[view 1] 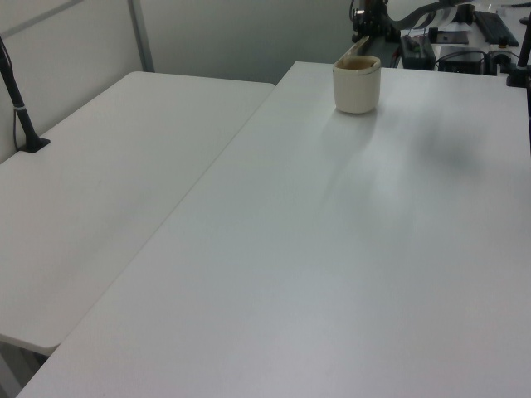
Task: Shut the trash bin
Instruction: 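Push the raised lid down over the bin opening with the gripper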
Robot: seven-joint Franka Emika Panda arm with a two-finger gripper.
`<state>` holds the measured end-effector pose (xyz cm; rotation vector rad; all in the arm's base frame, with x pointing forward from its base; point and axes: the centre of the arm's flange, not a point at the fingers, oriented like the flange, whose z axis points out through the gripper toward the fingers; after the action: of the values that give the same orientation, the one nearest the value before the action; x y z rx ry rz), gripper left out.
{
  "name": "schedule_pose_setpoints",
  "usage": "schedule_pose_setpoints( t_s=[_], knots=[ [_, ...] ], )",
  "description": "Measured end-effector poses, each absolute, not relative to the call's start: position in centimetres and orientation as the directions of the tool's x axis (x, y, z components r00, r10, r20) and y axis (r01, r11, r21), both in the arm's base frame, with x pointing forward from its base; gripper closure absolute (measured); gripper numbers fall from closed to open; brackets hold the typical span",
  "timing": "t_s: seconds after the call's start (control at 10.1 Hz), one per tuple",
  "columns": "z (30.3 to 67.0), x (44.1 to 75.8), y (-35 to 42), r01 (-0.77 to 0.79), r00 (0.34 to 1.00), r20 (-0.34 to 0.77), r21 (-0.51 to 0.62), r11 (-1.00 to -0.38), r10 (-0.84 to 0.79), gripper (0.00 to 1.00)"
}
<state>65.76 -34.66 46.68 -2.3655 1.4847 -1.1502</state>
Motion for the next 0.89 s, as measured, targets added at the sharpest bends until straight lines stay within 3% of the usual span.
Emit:
schedule_pose_setpoints(
  t_s=[0.6, 0.89],
  knots=[
    [43.5, 64.2, -34.8, -0.720, 0.391, 0.509, -0.350, -0.600, -0.766, 0.99],
    [42.6, 63.9, -34.7, -0.717, 0.420, 0.498, -0.330, -0.614, -0.758, 0.99]
  ],
)
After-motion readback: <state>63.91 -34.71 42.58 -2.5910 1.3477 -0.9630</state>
